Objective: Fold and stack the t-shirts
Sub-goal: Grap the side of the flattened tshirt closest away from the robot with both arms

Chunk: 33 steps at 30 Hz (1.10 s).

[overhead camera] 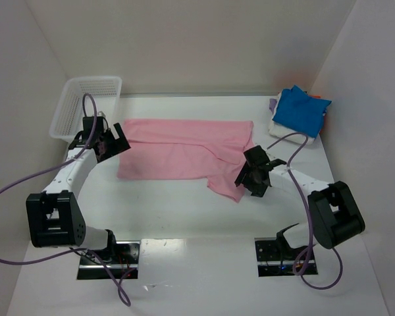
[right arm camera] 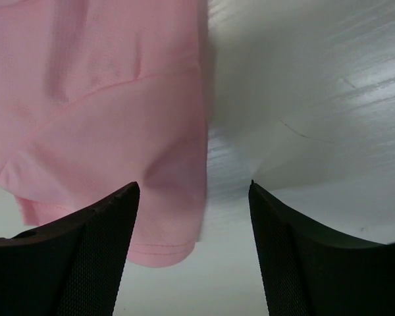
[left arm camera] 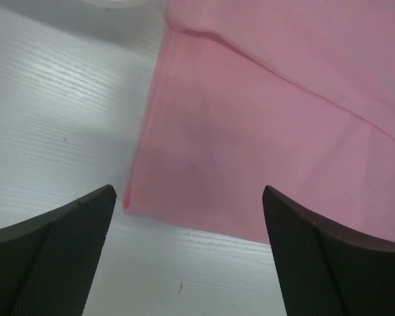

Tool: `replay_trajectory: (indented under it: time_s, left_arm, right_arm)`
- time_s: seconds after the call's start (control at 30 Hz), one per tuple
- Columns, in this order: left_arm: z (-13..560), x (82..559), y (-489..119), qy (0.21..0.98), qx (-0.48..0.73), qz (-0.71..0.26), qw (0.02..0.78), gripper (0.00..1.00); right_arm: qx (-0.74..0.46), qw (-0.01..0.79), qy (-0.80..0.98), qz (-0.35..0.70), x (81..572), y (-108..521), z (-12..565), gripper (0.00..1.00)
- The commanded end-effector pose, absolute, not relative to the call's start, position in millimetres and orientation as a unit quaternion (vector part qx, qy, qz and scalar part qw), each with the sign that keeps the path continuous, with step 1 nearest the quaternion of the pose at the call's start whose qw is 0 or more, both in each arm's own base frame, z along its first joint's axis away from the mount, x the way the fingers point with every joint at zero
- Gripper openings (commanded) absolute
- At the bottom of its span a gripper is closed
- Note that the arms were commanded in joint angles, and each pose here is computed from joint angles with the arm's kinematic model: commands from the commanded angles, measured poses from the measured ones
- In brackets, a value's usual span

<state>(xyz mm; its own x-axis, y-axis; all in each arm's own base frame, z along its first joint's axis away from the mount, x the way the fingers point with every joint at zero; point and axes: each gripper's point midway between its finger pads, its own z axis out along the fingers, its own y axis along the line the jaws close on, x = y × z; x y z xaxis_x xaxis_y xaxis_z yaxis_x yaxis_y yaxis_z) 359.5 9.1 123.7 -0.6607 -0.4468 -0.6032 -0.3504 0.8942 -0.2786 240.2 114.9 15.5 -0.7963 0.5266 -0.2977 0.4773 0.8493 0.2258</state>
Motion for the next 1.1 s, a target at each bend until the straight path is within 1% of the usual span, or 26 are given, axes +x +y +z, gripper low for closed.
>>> replay_trajectory:
  time_s: [0.0, 0.07, 0.17, 0.2, 0.23, 0.27, 0.33, 0.47, 0.57, 0.73, 1.07]
  left_arm:
    - [134.4, 362.3, 11.8, 0.898, -0.226, -0.087, 0.367, 1.00]
    - [134.4, 362.2, 15.5, 0.897, -0.230, -0.086, 0.367, 1.00]
    - [134.4, 362.2, 15.7, 0.897, -0.230, -0.085, 0.367, 1.00]
    - [134.4, 362.2, 15.7, 0.897, -0.230, -0.085, 0.367, 1.00]
    - [133.3, 360.6, 15.5, 0.899, -0.231, -0.085, 0.363, 1.00]
    - [132.0, 358.7, 15.3, 0.900, -0.231, -0.084, 0.359, 1.00]
    - [131.4, 357.5, 13.4, 0.901, -0.232, -0.089, 0.356, 1.00]
    - [123.5, 346.2, -0.7, 0.902, -0.240, -0.124, 0.336, 0.96]
    - [115.4, 339.5, -10.5, 0.898, -0.256, -0.150, 0.324, 0.90]
    - [102.4, 331.2, -8.5, 0.898, -0.278, -0.142, 0.310, 0.86]
    - [71.9, 316.7, 9.1, 0.907, -0.318, -0.057, 0.271, 0.86]
  right_arm:
    - [0.263, 0.187, 0.945, 0.057, 252.8, 115.0, 7.4, 0.70]
    - [0.263, 0.182, 0.946, 0.054, 254.7, 115.8, 5.0, 0.66]
    - [0.258, 0.183, 0.947, 0.053, 257.0, 116.5, 5.4, 0.54]
    - [0.258, 0.183, 0.947, 0.053, 256.9, 116.5, 5.1, 0.47]
    - [0.258, 0.179, 0.948, 0.050, 256.0, 116.1, 2.7, 0.44]
    - [0.257, 0.176, 0.949, 0.053, 255.2, 117.5, 2.4, 0.38]
    - [0.257, 0.172, 0.950, 0.051, 254.1, 117.4, 0.0, 0.33]
    - [0.253, 0.176, 0.950, 0.053, 256.1, 118.0, 0.9, 0.19]
    - [0.253, 0.181, 0.949, 0.057, 257.4, 118.5, 4.0, 0.15]
    - [0.253, 0.186, 0.947, 0.061, 258.8, 119.1, 7.7, 0.15]
    - [0.244, 0.202, 0.945, 0.077, 268.7, 124.5, 20.8, 0.15]
